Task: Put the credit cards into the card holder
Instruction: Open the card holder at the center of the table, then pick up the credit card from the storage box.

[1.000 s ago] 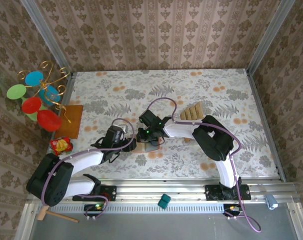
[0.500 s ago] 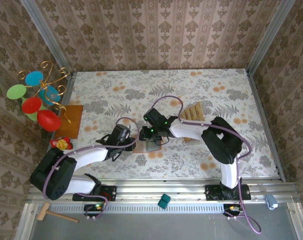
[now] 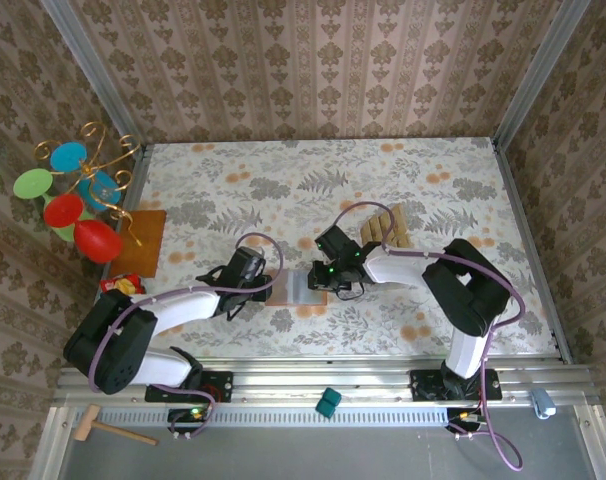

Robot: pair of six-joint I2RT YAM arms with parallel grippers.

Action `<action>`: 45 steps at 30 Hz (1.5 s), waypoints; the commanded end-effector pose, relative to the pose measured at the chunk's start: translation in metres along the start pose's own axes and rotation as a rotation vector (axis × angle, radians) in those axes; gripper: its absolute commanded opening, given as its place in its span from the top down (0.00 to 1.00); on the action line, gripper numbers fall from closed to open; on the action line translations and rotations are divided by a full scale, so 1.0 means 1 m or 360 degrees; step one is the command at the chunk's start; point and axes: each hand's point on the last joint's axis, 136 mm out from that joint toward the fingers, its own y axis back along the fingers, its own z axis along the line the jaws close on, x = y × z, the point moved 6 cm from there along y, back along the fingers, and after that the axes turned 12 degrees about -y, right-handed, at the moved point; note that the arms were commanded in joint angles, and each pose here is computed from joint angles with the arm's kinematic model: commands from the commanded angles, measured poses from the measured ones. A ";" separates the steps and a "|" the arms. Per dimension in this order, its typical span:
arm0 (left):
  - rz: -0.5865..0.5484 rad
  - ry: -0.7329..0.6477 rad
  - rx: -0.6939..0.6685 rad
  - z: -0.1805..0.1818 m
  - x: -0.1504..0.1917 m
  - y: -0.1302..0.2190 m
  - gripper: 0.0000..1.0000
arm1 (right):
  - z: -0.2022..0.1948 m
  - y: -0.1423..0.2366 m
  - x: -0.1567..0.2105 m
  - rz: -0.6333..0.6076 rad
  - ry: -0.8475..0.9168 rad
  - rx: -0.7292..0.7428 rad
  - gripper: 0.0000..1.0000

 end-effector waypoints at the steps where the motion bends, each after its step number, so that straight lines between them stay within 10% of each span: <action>1: 0.0097 -0.0054 0.0077 -0.010 0.010 -0.009 0.59 | -0.005 -0.008 0.000 -0.0021 -0.0002 0.0019 0.79; 14: 0.0076 -0.0071 0.0078 -0.012 0.003 -0.003 0.59 | 0.027 0.070 -0.023 -0.0215 0.0148 -0.0024 0.69; 23: -0.0002 -0.0079 0.0077 -0.014 -0.014 0.016 0.53 | -0.031 0.127 -0.047 -0.0393 0.0196 0.0473 0.55; 45: -0.0062 -0.0095 0.0053 -0.010 -0.023 0.024 0.44 | -0.074 0.097 -0.051 -0.0273 0.0321 0.0964 0.62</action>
